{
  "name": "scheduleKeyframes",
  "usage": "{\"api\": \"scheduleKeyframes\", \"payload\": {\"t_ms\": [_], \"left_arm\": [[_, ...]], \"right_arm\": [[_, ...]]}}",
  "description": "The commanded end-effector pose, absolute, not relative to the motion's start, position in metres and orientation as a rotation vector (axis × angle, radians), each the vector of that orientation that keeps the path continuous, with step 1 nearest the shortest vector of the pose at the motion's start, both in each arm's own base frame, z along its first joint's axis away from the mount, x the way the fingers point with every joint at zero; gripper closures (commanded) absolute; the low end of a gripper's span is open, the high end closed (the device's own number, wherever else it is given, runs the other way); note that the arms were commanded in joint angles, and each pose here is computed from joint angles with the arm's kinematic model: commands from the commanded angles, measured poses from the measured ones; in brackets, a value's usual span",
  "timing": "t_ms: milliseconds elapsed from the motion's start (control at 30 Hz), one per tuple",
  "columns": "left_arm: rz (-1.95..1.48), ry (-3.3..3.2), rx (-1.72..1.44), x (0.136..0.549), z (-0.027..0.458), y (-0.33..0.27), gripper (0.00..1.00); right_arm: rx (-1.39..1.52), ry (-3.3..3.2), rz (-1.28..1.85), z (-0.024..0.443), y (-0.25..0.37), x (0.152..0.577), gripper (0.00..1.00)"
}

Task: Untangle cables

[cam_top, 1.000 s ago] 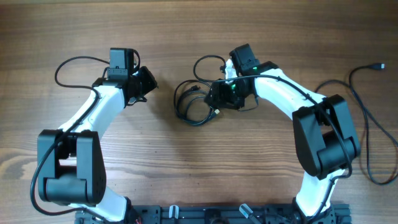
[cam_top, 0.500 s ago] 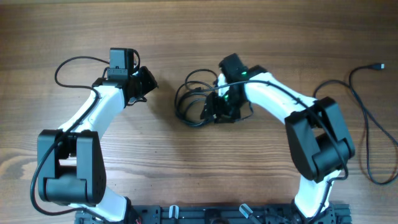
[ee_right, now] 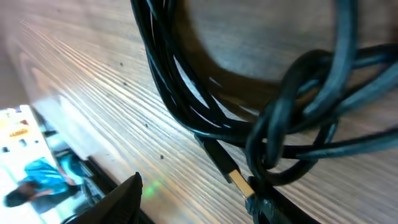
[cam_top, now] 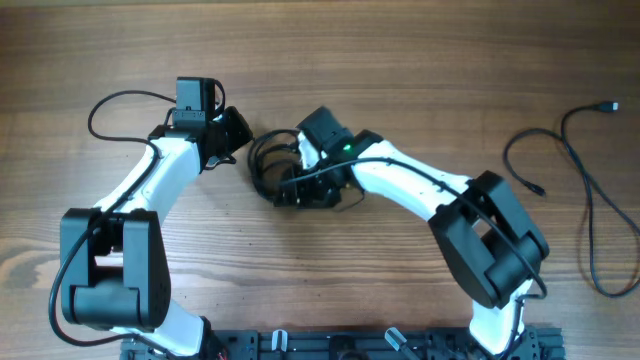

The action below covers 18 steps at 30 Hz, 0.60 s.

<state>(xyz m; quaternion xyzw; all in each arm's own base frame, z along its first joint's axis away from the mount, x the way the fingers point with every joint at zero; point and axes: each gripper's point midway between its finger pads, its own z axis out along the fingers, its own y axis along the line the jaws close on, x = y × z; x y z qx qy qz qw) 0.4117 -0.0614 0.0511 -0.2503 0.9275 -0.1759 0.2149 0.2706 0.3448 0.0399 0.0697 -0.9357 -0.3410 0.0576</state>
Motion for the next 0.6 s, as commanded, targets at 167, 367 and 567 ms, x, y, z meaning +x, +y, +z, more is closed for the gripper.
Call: {"api": "scheduleKeyframes", "payload": {"t_ms": [167, 367, 567], "left_arm": [[-0.510, 2.551, -0.679, 0.415, 0.061, -0.065, 0.71], [-0.511, 2.551, -0.678, 0.415, 0.061, -0.065, 0.71], [-0.511, 2.551, -0.678, 0.415, 0.061, -0.065, 0.71]], "right_arm": [[0.033, -2.832, -1.124, 0.052, 0.314, 0.311, 0.44], [0.022, -3.017, -0.957, 0.036, 0.310, 0.324, 0.44], [0.112, -3.228, -0.777, 0.028, 0.321, 0.329, 0.51]]}}
